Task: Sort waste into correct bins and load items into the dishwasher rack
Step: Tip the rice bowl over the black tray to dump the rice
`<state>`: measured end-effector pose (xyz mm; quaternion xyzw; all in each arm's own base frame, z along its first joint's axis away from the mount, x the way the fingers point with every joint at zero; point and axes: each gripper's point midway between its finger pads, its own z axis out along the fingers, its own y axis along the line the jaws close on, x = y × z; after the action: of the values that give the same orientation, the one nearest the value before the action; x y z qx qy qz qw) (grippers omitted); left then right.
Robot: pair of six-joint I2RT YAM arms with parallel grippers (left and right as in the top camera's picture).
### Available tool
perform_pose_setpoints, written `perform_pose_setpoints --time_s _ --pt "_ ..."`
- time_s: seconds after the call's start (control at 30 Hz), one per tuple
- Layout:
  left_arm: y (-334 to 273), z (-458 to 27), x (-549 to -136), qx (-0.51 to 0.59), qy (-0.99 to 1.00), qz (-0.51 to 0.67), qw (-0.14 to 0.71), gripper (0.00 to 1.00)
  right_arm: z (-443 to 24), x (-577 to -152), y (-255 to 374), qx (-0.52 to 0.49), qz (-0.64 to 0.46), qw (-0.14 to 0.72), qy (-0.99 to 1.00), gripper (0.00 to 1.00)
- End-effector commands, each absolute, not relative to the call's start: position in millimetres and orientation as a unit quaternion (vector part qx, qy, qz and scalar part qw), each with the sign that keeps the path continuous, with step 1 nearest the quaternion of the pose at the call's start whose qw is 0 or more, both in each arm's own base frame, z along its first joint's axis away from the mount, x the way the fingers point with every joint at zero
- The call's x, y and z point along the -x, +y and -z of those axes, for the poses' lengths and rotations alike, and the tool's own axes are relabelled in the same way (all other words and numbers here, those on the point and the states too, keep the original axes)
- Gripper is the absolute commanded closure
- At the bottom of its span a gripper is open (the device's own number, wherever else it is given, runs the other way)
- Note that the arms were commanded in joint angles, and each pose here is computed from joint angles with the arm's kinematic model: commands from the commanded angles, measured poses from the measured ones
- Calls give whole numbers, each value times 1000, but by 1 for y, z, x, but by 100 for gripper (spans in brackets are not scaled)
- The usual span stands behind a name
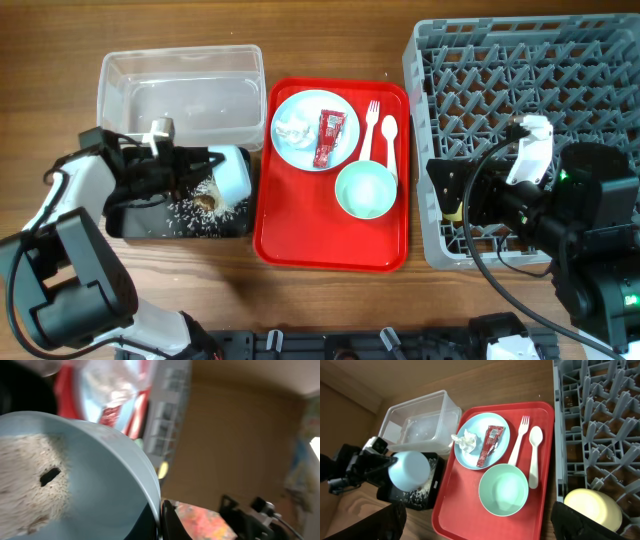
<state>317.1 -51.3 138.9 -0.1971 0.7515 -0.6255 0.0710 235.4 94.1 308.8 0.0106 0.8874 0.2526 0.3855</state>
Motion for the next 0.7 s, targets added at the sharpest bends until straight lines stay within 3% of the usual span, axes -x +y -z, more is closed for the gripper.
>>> perform_pose_setpoints --time_s 0.0,0.17,0.2,0.23,0.27,0.3,0.5,0.53,0.57,0.67 --pt "-44 -162 -321 188 706 675 105 96 -309 -234 96 -2 -256 384 887 6" --pt "-52 -174 -307 209 684 695 79 96 -309 -234 96 3 -254 386 887 6" --pt "-55 -184 -303 174 683 699 118 96 -308 -234 96 4 -254 385 887 6" --pt "-50 -168 -304 152 719 665 130 96 -309 -234 96 4 -254 386 887 6" --pt "-46 -159 -302 208 718 659 79 96 -309 -234 96 4 -254 387 886 6" --pt "-47 -178 -302 181 695 686 121 96 -308 -234 96 4 -254 385 887 6" --pt "-51 -169 -289 180 730 652 95 96 -307 -232 96 5 -252 382 889 6" --pt "-44 -154 -290 152 774 604 114 96 -307 -233 96 5 -252 382 889 6" --pt "-34 -138 -288 188 804 558 81 96 -307 -233 96 5 -252 383 888 6" --pt "-41 -161 -272 172 831 521 93 96 -307 -233 96 5 -252 382 889 5"
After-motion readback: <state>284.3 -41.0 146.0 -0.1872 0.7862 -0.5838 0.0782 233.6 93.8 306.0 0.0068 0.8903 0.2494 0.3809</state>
